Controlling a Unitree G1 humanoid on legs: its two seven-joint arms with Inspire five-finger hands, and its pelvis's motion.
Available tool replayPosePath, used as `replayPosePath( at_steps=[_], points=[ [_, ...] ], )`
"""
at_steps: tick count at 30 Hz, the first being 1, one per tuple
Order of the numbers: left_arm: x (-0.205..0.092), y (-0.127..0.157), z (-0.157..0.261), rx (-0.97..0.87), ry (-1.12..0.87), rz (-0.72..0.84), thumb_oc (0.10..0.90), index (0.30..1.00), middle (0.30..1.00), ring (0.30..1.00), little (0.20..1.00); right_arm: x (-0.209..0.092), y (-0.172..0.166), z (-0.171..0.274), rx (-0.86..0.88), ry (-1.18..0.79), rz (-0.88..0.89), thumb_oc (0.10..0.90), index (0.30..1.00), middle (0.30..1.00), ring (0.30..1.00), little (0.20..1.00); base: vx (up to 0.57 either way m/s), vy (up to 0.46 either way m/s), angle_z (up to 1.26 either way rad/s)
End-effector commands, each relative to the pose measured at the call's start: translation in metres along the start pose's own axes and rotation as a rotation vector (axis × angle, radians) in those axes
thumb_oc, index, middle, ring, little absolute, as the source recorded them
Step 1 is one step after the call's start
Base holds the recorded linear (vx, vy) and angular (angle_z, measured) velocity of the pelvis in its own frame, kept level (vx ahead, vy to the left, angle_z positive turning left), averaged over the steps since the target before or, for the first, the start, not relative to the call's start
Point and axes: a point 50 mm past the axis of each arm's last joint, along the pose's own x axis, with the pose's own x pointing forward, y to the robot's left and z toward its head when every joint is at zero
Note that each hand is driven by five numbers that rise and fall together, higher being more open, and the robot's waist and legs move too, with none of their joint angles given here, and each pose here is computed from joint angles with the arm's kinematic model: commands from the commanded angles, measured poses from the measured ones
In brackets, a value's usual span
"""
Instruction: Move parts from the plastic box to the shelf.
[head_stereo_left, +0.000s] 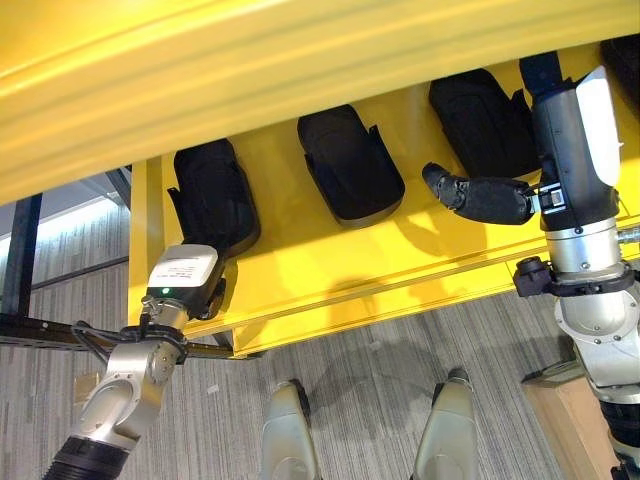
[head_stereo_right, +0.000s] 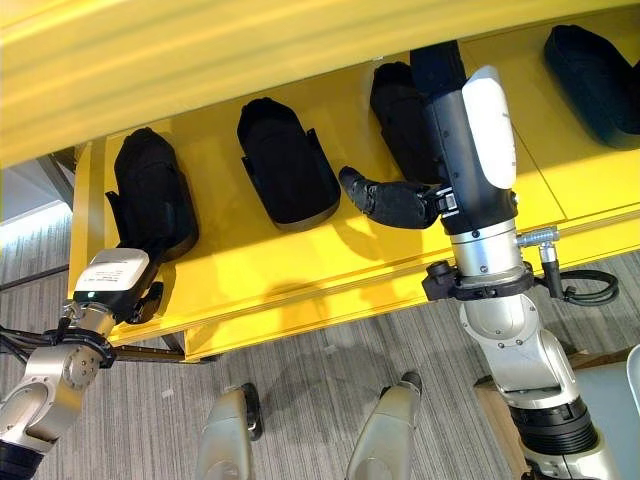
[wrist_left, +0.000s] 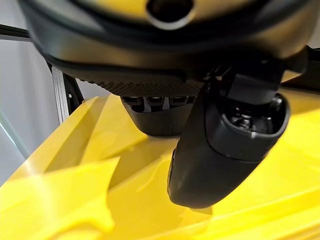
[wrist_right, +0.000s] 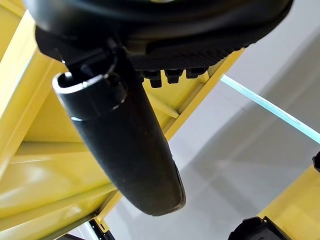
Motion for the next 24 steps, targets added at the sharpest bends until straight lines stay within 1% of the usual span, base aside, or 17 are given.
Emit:
replayPosePath(
  at_steps=[1, 8, 12, 13, 16, 19, 22, 24],
  points=[
    [-0.017, -0.017, -0.011, 0.087, -0.002, -0.170, 0.900, 1.000, 1.000, 1.000, 1.000, 0.016, -0.041, 0.047, -0.036, -0.281, -0.227, 0.900, 1.000, 1.000, 1.000, 1.000, 0.00, 0.000, 0.00],
    [-0.019, -0.016, -0.012, 0.091, -0.004, -0.165, 0.900, 1.000, 1.000, 1.000, 1.000, 0.016, -0.041, 0.048, -0.039, -0.283, -0.229, 0.900, 1.000, 1.000, 1.000, 1.000, 0.00, 0.000, 0.00],
    [-0.019, -0.014, -0.013, 0.084, -0.005, -0.130, 0.900, 1.000, 1.000, 1.000, 1.000, 0.018, -0.040, 0.048, -0.044, -0.282, -0.235, 0.900, 1.000, 1.000, 1.000, 1.000, 0.00, 0.000, 0.00],
    [-0.019, -0.013, -0.013, 0.080, -0.001, -0.112, 0.900, 1.000, 1.000, 1.000, 1.000, 0.018, -0.041, 0.047, -0.048, -0.277, -0.248, 0.900, 1.000, 1.000, 1.000, 1.000, 0.00, 0.000, 0.00],
    [-0.018, -0.010, -0.020, 0.056, 0.044, 0.014, 0.900, 1.000, 1.000, 1.000, 1.000, 0.016, -0.040, 0.044, -0.034, -0.259, -0.267, 0.900, 1.000, 1.000, 1.000, 1.000, 0.00, 0.000, 0.00],
    [-0.016, -0.007, -0.025, 0.046, 0.067, 0.045, 0.900, 1.000, 1.000, 1.000, 1.000, 0.014, -0.038, 0.043, -0.033, -0.256, -0.266, 0.900, 1.000, 1.000, 1.000, 1.000, 0.00, 0.000, 0.00],
    [-0.018, 0.000, -0.031, 0.023, 0.079, 0.158, 0.900, 1.000, 1.000, 1.000, 1.000, 0.012, -0.037, 0.042, -0.037, -0.256, -0.273, 0.900, 1.000, 1.000, 1.000, 1.000, 0.00, 0.000, 0.00],
    [-0.019, 0.004, -0.032, 0.008, 0.077, 0.204, 0.900, 1.000, 1.000, 1.000, 1.000, 0.012, -0.036, 0.042, -0.036, -0.250, -0.278, 0.900, 1.000, 1.000, 1.000, 1.000, 0.00, 0.000, 0.00]
  ],
)
